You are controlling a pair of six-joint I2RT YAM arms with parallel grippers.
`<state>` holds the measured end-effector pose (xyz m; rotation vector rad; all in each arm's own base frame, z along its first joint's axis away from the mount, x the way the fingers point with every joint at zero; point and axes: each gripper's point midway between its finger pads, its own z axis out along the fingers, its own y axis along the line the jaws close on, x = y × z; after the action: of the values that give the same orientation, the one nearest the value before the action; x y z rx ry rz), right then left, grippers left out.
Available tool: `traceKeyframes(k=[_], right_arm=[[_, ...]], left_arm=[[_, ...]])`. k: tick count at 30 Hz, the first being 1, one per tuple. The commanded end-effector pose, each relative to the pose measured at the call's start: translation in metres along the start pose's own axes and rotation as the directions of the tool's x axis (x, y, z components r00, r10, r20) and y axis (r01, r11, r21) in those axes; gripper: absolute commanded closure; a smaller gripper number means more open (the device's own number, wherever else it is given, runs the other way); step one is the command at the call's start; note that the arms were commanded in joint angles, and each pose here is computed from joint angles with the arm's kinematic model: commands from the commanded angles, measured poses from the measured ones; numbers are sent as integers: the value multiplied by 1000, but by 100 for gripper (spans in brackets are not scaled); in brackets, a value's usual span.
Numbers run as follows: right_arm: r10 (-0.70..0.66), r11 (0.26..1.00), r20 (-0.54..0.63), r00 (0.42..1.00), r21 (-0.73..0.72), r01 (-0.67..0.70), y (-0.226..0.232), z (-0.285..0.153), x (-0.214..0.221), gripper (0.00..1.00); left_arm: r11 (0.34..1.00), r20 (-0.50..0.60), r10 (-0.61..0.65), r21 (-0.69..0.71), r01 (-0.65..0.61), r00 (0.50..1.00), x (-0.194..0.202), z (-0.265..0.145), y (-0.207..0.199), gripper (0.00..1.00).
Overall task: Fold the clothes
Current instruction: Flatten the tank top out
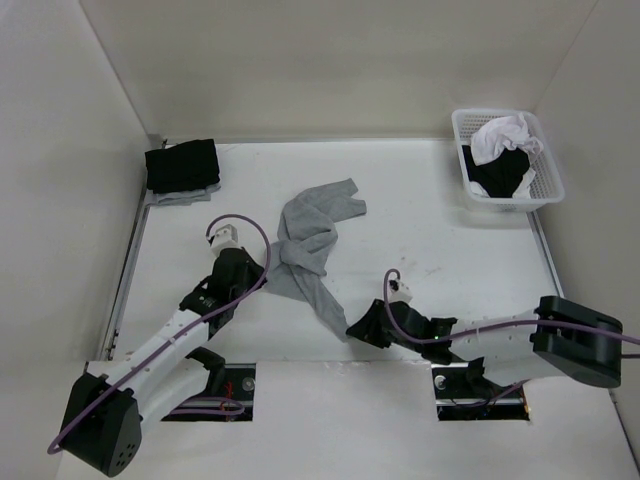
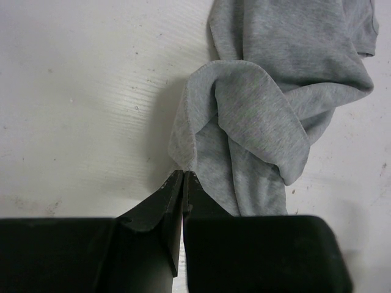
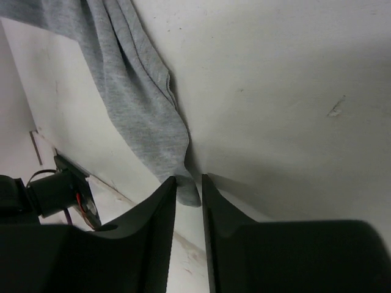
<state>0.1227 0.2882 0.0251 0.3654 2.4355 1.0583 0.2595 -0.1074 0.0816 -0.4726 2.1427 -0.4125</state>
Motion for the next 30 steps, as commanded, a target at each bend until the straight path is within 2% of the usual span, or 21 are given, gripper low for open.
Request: traceKeyframes(k=[1,4,8,10,13,15,18,21,23,27,30], right_arm=[[30,995,22,999,-91,-28,21,2,-4,77],[32,995,79,996,-97,-25,27,1,-15,93],[17,975,134,991,-224,13,67,-22,-33,100],[-10,952,197,980,-299,69,97,-49,-54,100],[-54,915,386,921,-350,200,145,-117,-108,100],[-78,900,518,852,-332,284,173,-176,-146,100],[-106,890,678,727,-262,374,206,-259,-195,100],[-114,889,777,620,-199,413,233,-318,-230,100],[-117,890,828,548,-158,428,254,-357,-251,100],[-125,892,893,432,-89,443,284,-410,-281,100],[-153,887,925,347,-26,461,302,-435,-297,100]], left_arm=[[1000,16,-13,20,13,1000,-2,2,-2,99],[1000,20,-16,24,16,1000,-3,1,-3,99],[997,60,-38,69,34,997,-22,-9,-19,99],[991,117,-58,125,43,991,-48,-23,-40,100],[966,260,-121,254,53,958,-115,-68,-86,100],[938,390,-203,342,63,898,-172,-116,-112,100],[893,559,-346,442,82,753,-253,-191,-133,100],[842,649,-451,538,49,613,-314,-264,-151,100],[821,685,-485,571,12,543,-342,-303,-159,100],[822,731,-489,569,-30,476,-373,-345,-166,100],[843,767,-468,536,-38,440,-384,-354,-163,99]])
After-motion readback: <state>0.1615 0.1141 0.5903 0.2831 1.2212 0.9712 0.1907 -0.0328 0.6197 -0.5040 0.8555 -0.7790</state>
